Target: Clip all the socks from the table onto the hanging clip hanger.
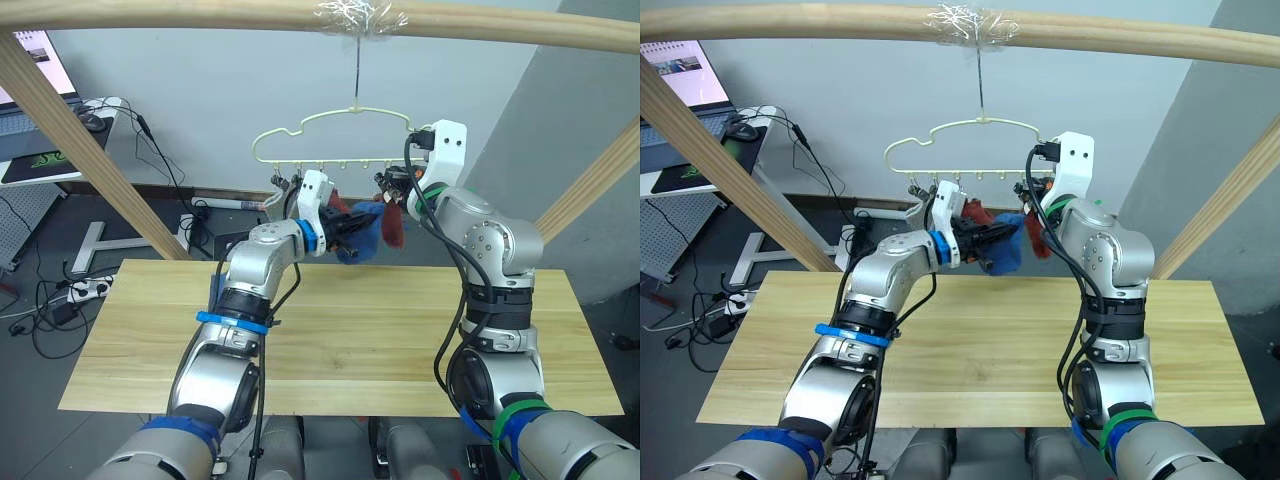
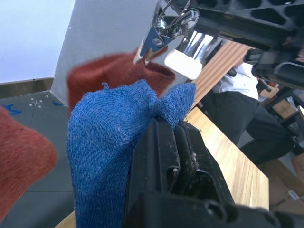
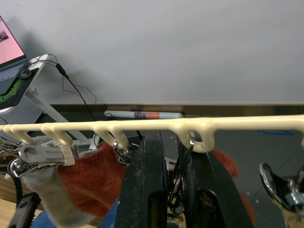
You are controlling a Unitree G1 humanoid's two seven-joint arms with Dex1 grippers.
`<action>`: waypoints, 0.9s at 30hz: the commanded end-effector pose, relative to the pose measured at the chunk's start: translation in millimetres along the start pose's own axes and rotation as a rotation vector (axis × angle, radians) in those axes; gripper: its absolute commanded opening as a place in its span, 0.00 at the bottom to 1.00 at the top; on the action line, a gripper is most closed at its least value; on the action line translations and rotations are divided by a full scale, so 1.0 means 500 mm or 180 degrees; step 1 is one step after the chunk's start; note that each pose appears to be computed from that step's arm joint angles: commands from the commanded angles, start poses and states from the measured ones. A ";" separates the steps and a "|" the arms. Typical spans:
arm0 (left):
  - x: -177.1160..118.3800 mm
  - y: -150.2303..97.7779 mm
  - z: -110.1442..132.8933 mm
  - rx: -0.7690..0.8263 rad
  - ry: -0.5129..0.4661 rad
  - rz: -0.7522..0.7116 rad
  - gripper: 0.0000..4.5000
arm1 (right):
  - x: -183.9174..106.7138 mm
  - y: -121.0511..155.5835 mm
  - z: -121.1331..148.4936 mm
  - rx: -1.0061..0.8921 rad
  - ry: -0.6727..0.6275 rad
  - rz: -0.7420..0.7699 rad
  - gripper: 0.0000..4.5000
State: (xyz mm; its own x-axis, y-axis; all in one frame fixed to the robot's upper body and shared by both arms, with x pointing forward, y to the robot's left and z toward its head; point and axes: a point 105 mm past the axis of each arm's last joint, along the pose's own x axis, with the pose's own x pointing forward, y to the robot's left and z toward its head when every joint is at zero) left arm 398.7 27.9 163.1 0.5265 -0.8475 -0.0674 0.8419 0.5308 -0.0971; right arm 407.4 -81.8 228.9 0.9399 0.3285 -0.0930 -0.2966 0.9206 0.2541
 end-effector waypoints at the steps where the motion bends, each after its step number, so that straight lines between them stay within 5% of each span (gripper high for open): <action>1: 0.011 -0.008 0.043 0.0085 -0.0223 -0.0034 0.01 | -0.014 0.026 0.053 -0.0007 -0.0279 0.0145 0.01; 27: 0.048 -0.012 0.077 -0.0117 -0.0486 0.0032 0.01 | -0.016 0.030 0.052 0.0071 -0.0249 0.0157 0.01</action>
State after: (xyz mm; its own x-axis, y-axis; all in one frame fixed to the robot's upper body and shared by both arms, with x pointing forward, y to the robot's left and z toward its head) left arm 410.8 10.1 175.7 0.5609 -0.8279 0.0019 0.8173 0.5533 -0.1607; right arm 406.9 -82.5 233.2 0.9399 0.3279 -0.0948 -0.2898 0.9133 0.2862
